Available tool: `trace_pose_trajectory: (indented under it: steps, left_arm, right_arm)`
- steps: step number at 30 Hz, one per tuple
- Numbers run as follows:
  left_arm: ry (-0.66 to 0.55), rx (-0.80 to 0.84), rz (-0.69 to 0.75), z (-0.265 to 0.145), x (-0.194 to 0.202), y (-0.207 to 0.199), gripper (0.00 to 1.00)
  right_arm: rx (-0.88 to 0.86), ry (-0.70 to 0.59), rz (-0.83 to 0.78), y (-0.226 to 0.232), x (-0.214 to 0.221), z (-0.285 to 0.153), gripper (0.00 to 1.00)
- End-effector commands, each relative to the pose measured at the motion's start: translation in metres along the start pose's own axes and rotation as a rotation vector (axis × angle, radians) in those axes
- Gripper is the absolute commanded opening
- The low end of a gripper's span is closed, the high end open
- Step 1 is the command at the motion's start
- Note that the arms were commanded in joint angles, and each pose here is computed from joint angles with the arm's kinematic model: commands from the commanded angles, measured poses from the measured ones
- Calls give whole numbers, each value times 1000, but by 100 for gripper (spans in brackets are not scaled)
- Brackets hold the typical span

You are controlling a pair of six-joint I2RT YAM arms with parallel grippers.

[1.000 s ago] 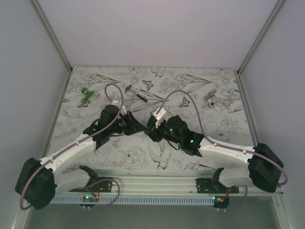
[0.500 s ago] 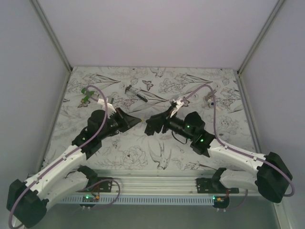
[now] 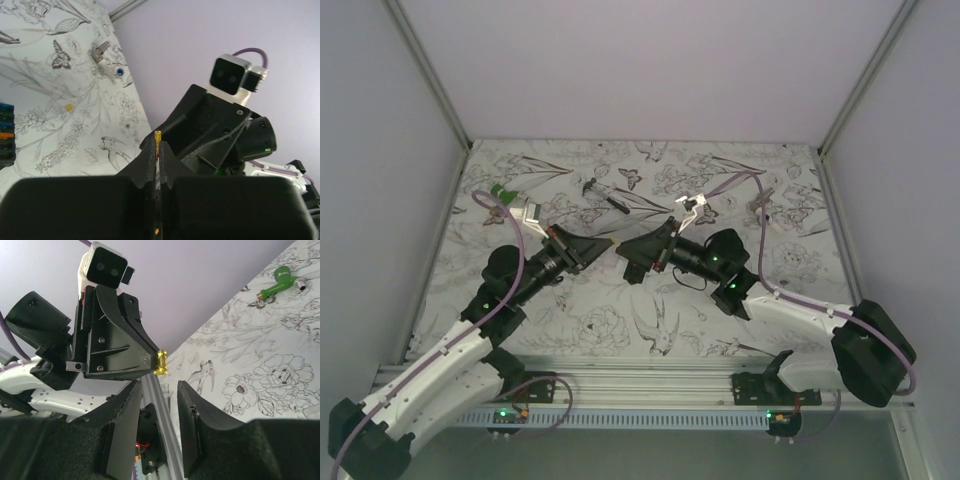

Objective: Snap on the fuse box
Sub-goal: Pick up the fuse from the center of the board.

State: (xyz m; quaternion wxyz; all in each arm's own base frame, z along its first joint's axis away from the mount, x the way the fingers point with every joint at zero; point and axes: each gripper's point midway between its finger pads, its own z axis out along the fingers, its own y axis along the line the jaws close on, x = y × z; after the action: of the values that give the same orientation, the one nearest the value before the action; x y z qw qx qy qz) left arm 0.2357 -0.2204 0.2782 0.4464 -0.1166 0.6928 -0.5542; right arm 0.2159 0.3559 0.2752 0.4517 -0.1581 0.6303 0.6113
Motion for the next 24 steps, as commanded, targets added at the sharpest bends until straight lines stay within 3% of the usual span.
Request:
trace_pose_trajectory:
  steps: [1,6,15,24]
  left_arm:
    - [-19,129,29,-7,-3,-28,0]
    - [5,195,61,-11,0,-43,0]
    - [53,239,99,-11,12,-55,0]
    - [36,246,103,-11,11,-58,0]
  right_arm:
    - [-136,-65,38,32,-29,5,39]
    - [-162,-77,76,33,-33,5,33]
    - [-206,-95,95,41,-41,4,31]
    - [-226,-66,111,43,-35,3,21]
